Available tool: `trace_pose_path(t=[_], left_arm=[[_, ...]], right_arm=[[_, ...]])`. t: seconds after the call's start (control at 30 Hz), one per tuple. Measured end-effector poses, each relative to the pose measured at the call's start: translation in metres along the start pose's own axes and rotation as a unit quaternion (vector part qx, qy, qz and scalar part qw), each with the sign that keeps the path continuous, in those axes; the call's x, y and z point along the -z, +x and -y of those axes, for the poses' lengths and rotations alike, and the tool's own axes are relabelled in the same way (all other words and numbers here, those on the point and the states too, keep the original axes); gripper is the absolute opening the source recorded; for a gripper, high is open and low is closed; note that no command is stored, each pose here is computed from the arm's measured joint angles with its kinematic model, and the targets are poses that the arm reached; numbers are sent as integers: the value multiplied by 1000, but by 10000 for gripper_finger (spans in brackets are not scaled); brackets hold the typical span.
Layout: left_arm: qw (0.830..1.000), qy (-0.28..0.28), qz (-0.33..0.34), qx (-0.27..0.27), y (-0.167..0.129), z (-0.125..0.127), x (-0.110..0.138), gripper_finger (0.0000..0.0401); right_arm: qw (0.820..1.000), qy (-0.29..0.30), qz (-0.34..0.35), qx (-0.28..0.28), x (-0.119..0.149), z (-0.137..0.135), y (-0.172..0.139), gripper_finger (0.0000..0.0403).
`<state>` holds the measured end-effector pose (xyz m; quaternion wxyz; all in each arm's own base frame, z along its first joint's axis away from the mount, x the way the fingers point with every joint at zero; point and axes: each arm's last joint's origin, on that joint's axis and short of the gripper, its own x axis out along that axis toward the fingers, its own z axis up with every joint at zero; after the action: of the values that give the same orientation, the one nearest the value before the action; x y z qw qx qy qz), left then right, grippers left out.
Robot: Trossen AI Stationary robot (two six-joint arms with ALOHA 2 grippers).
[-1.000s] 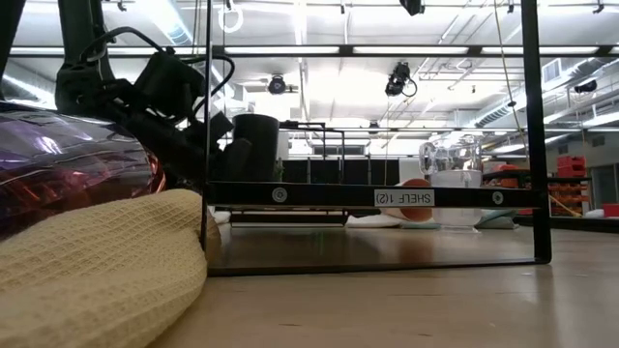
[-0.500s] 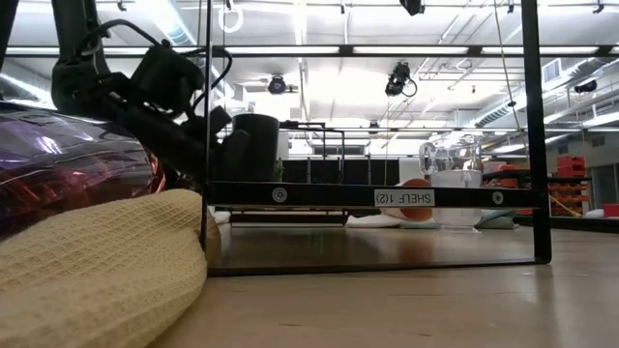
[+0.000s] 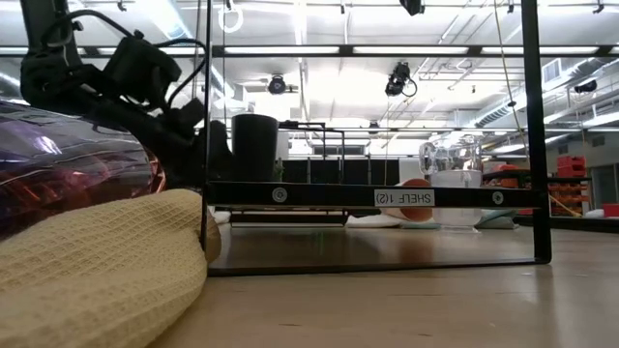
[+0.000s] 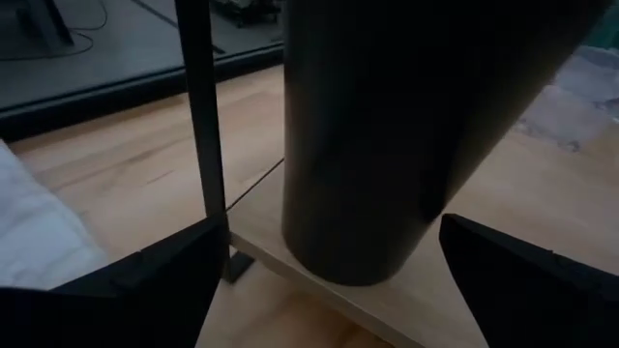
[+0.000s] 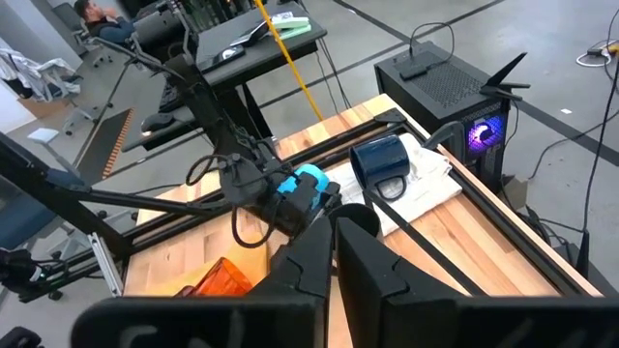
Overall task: Stack small to large cups/mugs on shelf
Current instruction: Put the brown cup on the shelf
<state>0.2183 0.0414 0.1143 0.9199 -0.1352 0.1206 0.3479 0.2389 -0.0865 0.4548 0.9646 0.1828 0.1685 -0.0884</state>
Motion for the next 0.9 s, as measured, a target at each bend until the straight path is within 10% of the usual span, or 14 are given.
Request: trace_pose_path(t=[0.47, 0.9], left_arm=[[999, 16, -35, 24, -7, 5, 5, 333], [997, 11, -63, 54, -26, 17, 5, 170]], right_arm=[[1000, 4, 0, 0, 0, 0, 0, 24], [1000, -4, 0, 0, 0, 0, 0, 24]])
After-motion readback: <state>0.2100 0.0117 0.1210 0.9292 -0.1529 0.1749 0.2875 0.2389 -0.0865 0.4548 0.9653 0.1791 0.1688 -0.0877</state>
